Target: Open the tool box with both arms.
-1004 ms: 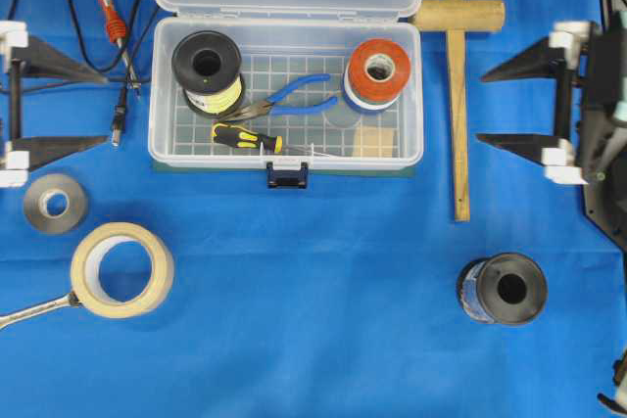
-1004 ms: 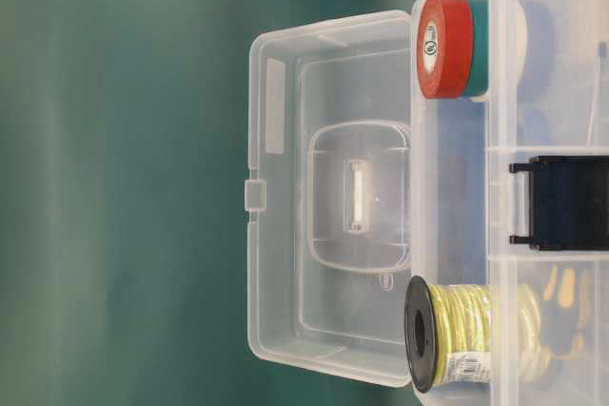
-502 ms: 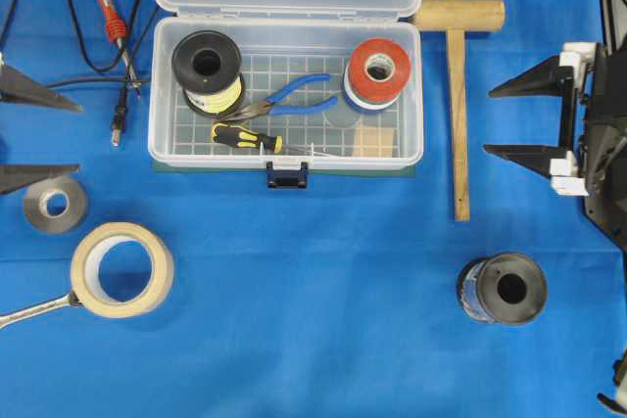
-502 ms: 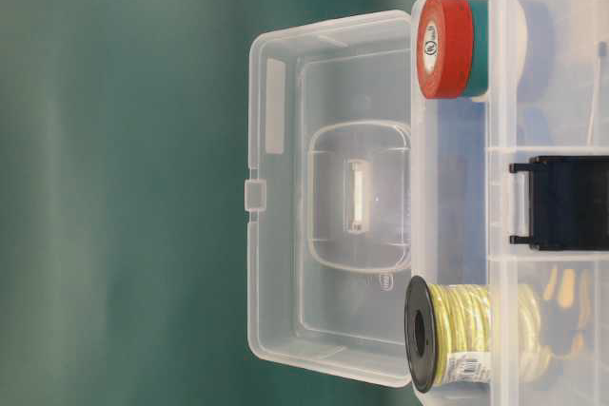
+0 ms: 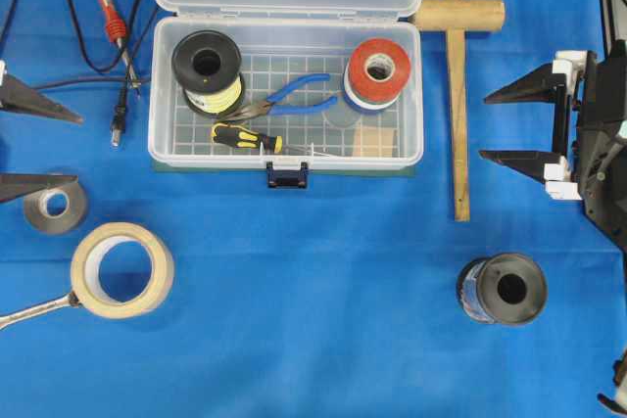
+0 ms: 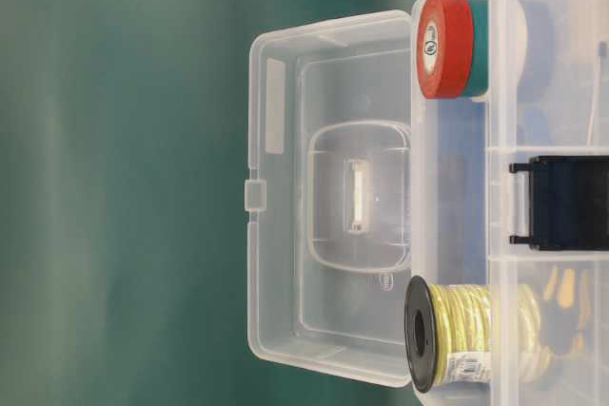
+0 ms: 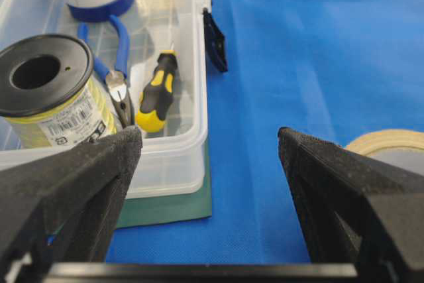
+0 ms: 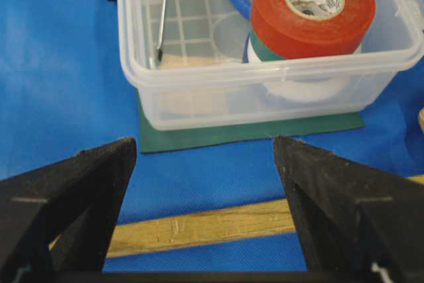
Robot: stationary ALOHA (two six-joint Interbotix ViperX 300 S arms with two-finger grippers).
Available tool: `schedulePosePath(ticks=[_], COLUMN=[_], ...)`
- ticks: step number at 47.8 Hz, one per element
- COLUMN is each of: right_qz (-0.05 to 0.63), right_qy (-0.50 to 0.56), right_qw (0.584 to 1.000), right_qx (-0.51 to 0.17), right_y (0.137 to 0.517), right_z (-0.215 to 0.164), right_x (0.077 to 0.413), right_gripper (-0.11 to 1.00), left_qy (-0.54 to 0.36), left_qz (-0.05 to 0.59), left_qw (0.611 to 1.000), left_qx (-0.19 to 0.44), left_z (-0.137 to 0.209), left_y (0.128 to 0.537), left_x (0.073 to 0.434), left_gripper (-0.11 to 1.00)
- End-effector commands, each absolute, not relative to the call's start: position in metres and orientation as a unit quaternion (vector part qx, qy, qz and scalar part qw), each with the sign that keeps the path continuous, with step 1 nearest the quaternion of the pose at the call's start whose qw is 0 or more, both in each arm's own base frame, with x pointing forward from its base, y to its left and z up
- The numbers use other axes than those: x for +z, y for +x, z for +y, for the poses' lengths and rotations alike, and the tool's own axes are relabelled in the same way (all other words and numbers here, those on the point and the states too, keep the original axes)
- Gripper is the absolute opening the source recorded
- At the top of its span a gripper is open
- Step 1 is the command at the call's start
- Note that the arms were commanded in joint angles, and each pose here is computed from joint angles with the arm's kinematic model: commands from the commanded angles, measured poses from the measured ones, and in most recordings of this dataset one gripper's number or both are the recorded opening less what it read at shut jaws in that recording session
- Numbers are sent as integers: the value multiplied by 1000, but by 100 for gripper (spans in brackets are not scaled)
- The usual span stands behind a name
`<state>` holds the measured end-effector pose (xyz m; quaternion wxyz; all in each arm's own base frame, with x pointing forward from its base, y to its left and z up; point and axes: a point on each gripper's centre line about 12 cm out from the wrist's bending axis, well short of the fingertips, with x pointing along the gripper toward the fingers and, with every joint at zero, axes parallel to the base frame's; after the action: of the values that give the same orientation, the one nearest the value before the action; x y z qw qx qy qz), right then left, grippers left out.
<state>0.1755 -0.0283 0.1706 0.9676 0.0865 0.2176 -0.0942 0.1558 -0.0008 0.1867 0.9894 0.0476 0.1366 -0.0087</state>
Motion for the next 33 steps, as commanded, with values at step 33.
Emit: schedulePosePath(ticks=[33], right_qz=[193], right_qy=[84], right_qw=[973], right_qx=[-91], right_y=[177], right_z=[-28], right_x=[181], right_gripper=[83], left_qy=[46], left_qz=[138], left_qw=[989], left_qx=[-9], left_z=[-1], left_y=[158], left_x=[189], left_gripper=[80])
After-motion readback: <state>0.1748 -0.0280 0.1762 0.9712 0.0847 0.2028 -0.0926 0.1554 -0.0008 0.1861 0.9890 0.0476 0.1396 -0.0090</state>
